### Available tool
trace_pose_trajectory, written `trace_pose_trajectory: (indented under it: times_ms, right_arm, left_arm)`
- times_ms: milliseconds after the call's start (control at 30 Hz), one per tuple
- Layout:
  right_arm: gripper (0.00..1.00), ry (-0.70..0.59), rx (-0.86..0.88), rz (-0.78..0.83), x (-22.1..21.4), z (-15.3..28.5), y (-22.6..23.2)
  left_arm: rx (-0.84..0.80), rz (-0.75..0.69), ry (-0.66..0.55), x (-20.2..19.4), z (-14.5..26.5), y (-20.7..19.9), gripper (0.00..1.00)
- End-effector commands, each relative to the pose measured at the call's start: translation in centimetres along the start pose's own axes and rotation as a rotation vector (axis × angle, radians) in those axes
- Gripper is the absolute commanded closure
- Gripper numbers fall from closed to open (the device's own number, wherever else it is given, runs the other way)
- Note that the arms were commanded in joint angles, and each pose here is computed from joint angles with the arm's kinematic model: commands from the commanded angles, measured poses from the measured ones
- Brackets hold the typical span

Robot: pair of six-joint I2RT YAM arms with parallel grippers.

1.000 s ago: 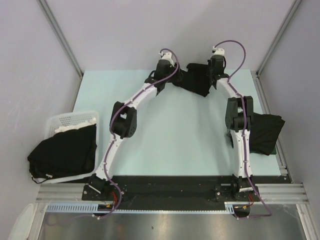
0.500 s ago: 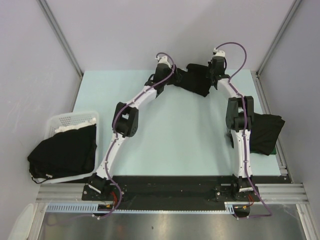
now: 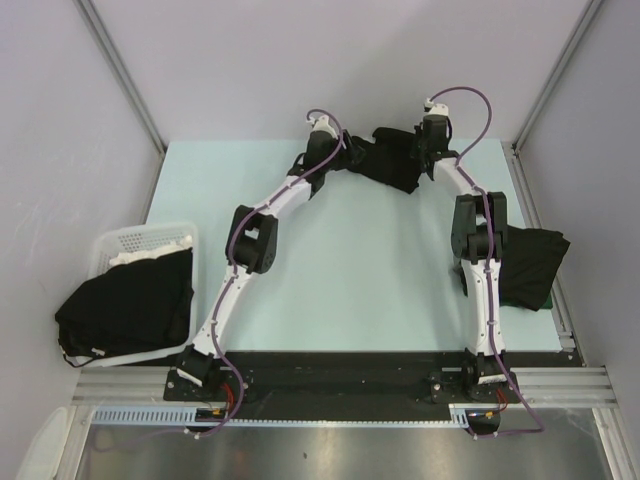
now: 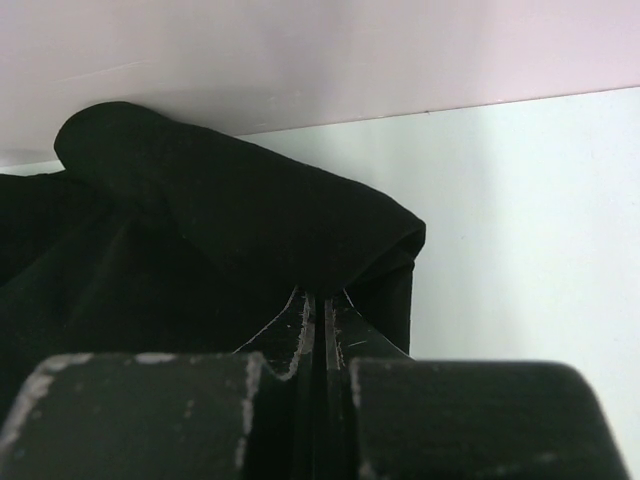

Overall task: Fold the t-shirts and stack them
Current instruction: Fold the long partially folded tshirt into a neat square

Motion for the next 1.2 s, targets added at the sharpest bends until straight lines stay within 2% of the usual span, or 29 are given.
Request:
trace_pose_trajectory:
  times_ms: [0,700,967,1167]
  right_arm:
    - [1.00,-0.067,0.055,-0.011,3.8,2.0,2.5]
    - [1.00,-0.084,0.066,-0.032,5.0,2.0,2.3]
    - [1.00,-0.080,0.067,-0.033,5.0,2.1,2.2]
    - [1.00,-0.077,0.057,-0.030,4.6,1.7,1.8]
  left_arm:
    - [-0.109,0.011,-0.101,4.1,0.3,-3.2,0.35]
    - [-0.151,0.085,-0.009,-0.3,-0.5,-4.2,0.40]
    - [-0.141,0.094,-0.002,-0.6,-0.6,-3.9,0.61]
    - [-0.133,0.099,0.047,-0.9,0.1,-4.2,0.80]
Point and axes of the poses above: each gripper's point midway between its finger pads, its own z axis back along the fingers, its own y axis along the line the jaws close on, x = y × z, the point moved 1 cm from there along z, back along the fingers, and after that the axes turned 9 degrees about -z, right-handed, at the moved point
